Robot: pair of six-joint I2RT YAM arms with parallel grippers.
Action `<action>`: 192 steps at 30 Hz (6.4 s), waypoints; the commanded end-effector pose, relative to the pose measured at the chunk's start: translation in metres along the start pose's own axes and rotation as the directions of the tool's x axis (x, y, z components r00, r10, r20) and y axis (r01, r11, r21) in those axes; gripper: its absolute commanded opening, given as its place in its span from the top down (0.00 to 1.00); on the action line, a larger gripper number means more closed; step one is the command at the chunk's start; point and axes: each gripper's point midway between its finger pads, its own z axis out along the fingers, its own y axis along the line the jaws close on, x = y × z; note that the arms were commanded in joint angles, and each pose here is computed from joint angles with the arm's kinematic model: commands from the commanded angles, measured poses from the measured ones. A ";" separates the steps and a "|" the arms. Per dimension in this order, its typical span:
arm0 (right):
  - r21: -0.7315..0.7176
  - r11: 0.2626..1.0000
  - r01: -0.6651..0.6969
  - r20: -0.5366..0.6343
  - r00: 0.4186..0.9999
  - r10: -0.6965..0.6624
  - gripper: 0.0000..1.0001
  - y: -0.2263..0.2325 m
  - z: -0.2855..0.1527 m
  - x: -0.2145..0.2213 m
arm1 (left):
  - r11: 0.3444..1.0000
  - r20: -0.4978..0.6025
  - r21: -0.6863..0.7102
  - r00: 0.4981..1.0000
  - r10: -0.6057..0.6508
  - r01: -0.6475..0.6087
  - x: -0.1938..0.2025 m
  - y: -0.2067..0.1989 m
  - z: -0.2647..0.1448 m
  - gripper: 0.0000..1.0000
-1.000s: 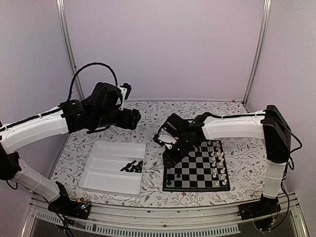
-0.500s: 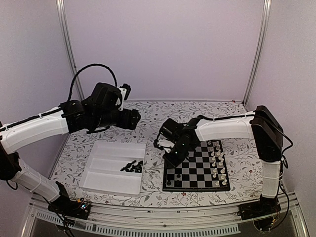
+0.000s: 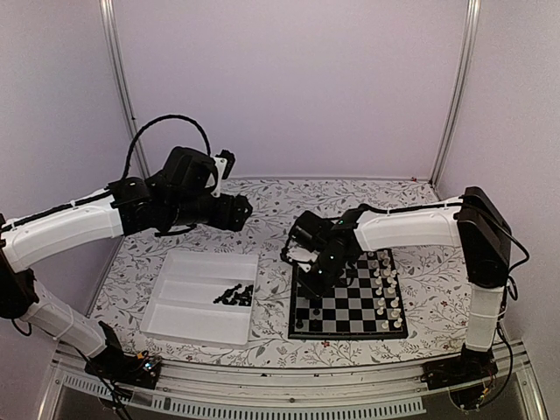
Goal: Set up the chess pieces on the board
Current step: Adjust the chess piece on the chessboard, then pick up the chess piece from the storage box, then place the chess piece on the chessboard.
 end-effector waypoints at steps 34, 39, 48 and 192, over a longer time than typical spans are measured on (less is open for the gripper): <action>-0.028 0.999 -0.021 0.010 1.000 0.021 0.73 0.004 -0.039 0.010 | 0.998 -0.176 -0.028 0.982 -0.063 0.059 0.052 0.013 0.008 0.23; -0.048 0.999 0.001 0.112 0.994 0.004 0.65 0.013 -0.075 -0.018 | 0.999 -0.379 -0.042 0.924 -0.046 0.032 0.125 0.028 -0.001 0.36; -0.078 0.997 -0.002 0.202 0.979 0.017 0.63 0.020 -0.105 -0.036 | 0.999 -0.550 0.024 0.835 -0.020 0.039 0.196 0.041 0.008 0.53; -0.019 0.998 -0.067 0.173 0.982 0.069 1.00 -0.016 -0.044 -0.053 | 0.903 -0.349 0.430 0.921 0.174 -0.007 0.159 -0.040 0.015 0.97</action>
